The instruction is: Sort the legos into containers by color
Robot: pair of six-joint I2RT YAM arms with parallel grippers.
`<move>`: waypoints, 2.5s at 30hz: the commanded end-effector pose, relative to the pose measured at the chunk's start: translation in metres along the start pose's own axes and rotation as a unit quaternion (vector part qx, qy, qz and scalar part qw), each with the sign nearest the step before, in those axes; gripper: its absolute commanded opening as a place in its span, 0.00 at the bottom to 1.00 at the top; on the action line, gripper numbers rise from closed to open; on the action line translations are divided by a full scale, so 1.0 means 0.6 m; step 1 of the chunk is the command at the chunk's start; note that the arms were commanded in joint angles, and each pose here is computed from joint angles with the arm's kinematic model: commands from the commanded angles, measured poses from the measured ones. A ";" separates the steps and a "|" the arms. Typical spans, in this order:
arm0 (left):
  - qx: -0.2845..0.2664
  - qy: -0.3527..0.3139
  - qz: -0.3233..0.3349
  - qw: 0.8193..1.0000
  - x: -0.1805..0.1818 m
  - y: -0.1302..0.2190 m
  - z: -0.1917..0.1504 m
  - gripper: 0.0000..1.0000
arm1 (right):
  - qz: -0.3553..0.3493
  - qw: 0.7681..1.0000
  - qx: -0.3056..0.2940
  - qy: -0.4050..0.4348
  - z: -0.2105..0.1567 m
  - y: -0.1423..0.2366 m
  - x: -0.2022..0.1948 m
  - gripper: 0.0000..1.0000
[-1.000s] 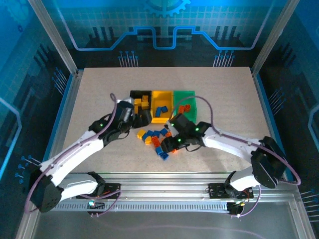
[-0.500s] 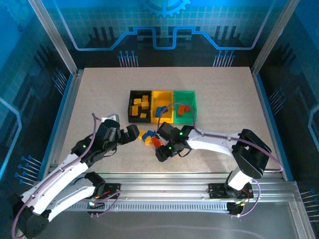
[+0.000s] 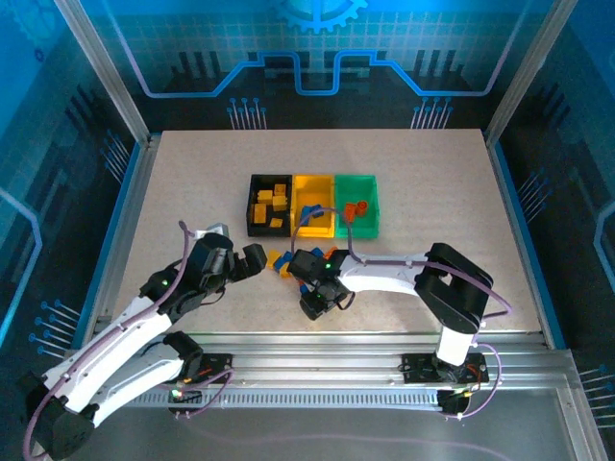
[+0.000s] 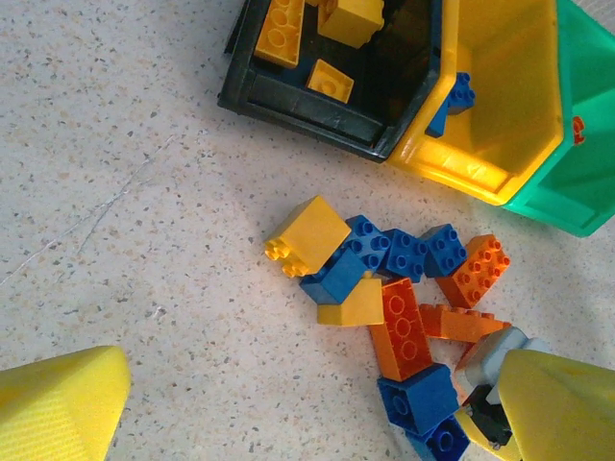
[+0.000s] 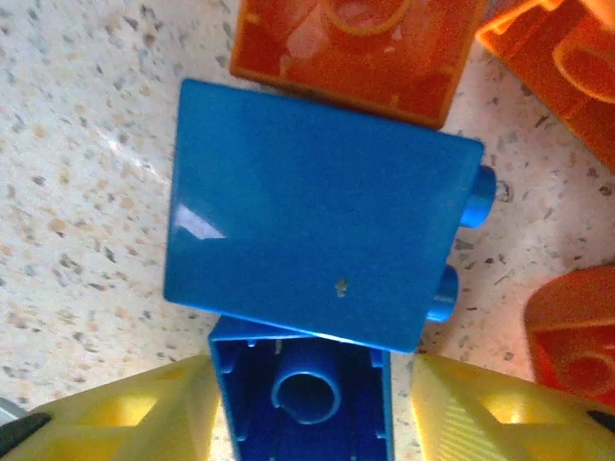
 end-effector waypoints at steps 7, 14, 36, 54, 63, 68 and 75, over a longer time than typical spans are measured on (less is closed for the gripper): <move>-0.002 0.001 0.020 1.000 0.012 -0.005 -0.004 0.99 | -0.010 0.999 -0.037 0.008 -0.007 0.026 -0.001 0.37; 0.007 0.005 0.027 1.000 0.022 -0.013 -0.014 0.99 | -0.011 0.996 -0.083 -0.006 -0.038 0.109 -0.028 0.35; 0.048 0.050 0.034 0.997 0.063 -0.029 -0.058 0.99 | -0.034 0.969 -0.162 -0.185 0.305 0.117 -0.236 0.38; 0.049 0.037 0.034 0.998 0.062 -0.016 -0.054 0.99 | 0.003 0.966 -0.203 -0.158 0.251 0.195 -0.185 0.74; 0.044 0.034 0.038 0.998 0.064 -0.015 -0.052 0.99 | 0.023 0.985 -0.148 -0.087 0.097 0.157 -0.073 0.74; 0.040 0.036 0.037 0.998 0.065 -0.022 -0.053 0.99 | 0.031 0.994 -0.088 -0.062 0.056 0.090 -0.023 0.75; 0.048 0.038 0.043 0.997 0.067 -0.028 -0.057 0.99 | 0.024 0.997 -0.048 -0.059 0.045 0.028 -0.002 0.75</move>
Point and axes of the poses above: each hand's point on the last joint's axis, 136 mm out from that joint toward the fingers, its own y axis back along the fingers, its own x axis along the line the jaws close on, z = x × y, the point moved 8 cm from there along y, back along the fingers, and after that the axes turned 6 degrees about y, right-handed, at the moved point
